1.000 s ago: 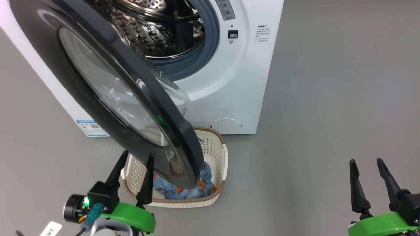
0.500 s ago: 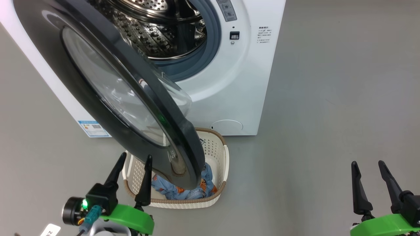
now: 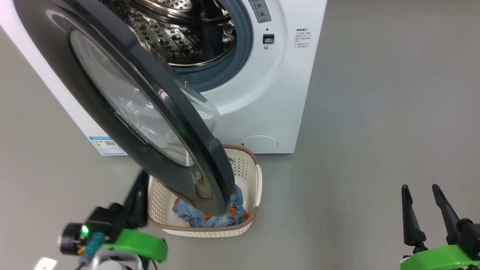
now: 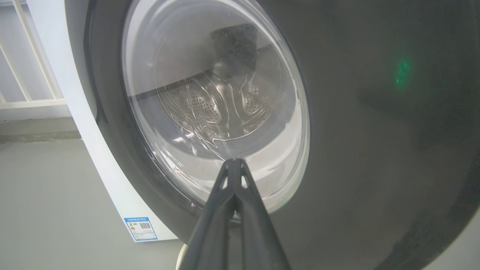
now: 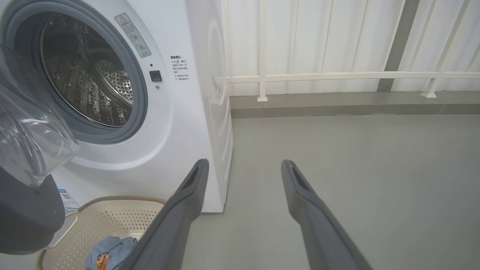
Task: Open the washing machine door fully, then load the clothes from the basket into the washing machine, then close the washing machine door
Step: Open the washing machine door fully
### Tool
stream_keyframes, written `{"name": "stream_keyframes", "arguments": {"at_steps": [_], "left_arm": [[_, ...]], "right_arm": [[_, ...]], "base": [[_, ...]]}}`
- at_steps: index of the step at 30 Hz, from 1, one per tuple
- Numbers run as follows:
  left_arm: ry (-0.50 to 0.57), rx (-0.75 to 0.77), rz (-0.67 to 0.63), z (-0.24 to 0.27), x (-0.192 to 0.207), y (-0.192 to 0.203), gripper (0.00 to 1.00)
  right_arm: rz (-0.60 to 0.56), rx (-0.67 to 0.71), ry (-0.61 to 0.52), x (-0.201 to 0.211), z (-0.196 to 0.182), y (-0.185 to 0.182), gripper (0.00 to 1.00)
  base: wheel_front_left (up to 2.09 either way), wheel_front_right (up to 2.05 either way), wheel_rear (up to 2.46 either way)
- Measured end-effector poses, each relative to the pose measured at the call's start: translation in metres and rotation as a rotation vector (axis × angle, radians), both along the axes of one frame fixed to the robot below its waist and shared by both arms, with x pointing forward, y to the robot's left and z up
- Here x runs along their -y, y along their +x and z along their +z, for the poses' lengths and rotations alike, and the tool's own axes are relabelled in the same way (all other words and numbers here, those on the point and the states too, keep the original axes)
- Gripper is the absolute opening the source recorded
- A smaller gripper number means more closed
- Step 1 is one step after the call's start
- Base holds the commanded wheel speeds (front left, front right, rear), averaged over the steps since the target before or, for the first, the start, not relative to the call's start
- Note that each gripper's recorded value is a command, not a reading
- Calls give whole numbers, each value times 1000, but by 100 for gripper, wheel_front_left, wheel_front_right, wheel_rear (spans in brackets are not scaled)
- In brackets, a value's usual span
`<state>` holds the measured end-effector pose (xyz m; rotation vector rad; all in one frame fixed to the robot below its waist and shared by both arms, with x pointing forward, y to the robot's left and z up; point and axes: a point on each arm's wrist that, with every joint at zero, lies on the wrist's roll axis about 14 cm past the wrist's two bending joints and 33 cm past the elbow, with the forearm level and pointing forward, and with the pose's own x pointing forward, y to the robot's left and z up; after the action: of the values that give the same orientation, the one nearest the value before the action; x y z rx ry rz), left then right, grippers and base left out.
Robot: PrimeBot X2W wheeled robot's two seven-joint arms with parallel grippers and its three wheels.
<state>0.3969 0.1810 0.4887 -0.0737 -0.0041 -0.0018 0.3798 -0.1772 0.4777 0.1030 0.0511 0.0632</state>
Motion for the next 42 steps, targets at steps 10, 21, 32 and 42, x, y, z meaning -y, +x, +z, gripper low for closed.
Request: {"name": "stream_keyframes", "arguments": {"at_steps": [10,21,32,42], "left_arm": [[9,360,56,117,-7,6,0],[-92,563,-181,185,73,-20,0],[-221,285,-366,131,135,-12,0],[-262,143,-393,89,154,9,0]], "right_arm": [[1,-11,-1,0,-3,-3,100],[-12,-34,-2,4,-8,-7,100],[-11,-63,1,4,-17,-12,100],[-54,-103,23,15,-27,-23,100]], "base": [[0,0,0],[0,0,0],[0,0,0],[0,0,0]]}}
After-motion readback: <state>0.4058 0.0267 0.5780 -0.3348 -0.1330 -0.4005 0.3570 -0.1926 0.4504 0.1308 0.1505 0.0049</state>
